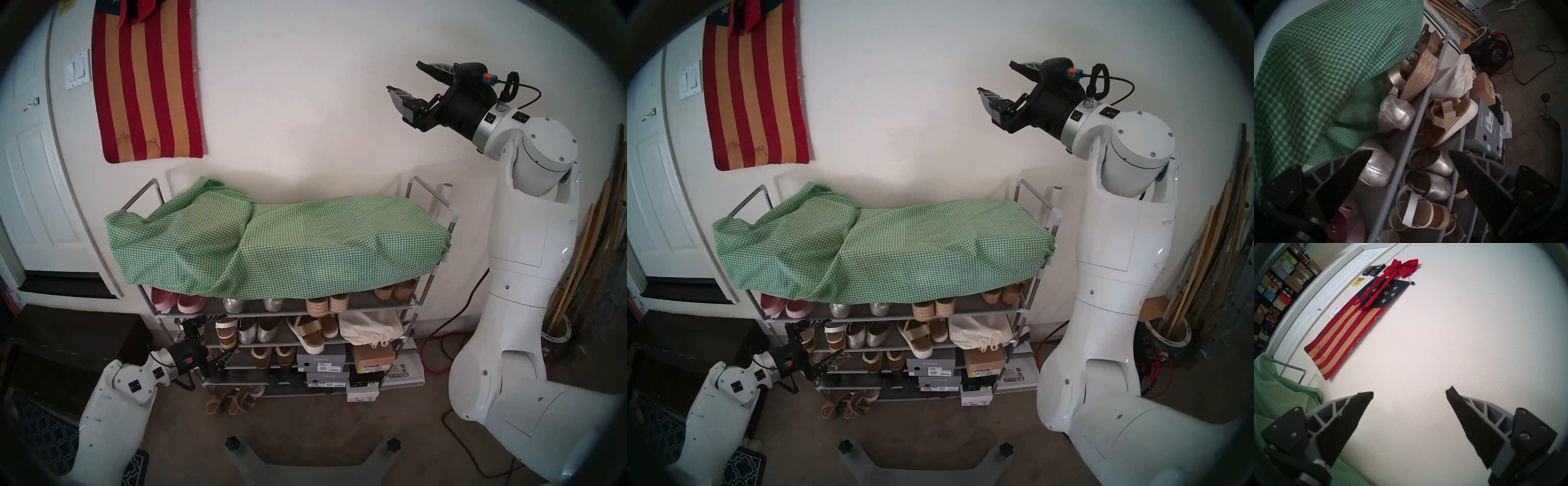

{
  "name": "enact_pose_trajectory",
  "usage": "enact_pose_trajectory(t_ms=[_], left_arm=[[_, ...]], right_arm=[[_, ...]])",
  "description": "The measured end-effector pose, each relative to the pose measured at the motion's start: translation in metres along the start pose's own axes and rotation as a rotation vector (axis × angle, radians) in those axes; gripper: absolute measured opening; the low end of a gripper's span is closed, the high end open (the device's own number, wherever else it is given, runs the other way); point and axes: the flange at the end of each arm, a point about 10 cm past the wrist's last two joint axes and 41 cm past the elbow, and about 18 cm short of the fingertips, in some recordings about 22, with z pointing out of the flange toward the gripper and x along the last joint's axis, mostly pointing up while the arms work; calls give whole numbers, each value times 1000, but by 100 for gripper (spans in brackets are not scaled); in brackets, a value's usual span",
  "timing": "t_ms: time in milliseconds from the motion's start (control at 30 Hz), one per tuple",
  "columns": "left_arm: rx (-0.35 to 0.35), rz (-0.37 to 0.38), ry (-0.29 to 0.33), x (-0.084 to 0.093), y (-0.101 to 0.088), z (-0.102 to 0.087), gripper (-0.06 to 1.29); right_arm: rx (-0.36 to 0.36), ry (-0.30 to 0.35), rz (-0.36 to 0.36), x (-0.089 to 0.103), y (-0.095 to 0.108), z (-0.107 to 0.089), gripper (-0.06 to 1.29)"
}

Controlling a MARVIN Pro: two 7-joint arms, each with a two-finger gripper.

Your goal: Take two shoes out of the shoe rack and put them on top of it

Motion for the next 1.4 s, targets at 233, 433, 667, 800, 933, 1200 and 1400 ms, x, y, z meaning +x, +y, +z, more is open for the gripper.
enact_pose_trajectory(t_ms=[233, 433, 667, 800, 933, 1200, 1400], left_arm=[[4, -1, 17, -1, -3, 3, 127], [22, 14, 42, 4, -17, 8, 127], [21, 32, 61, 7, -30, 22, 127], [1, 26, 49, 3, -30, 32, 127], [-24, 22, 27, -3, -28, 41, 127], [-50, 41, -34, -21, -33, 59, 127], [-37, 62, -38, -26, -46, 69, 127]], right_arm=[[0, 0, 0, 0, 0, 0, 123], [0, 0, 0, 0, 0, 0, 123], [0, 0, 0, 0, 0, 0, 123], [0, 0, 0, 0, 0, 0, 123], [0, 0, 0, 0, 0, 0, 123], [0, 0, 0, 0, 0, 0, 123], [0, 0, 0, 0, 0, 0, 123]])
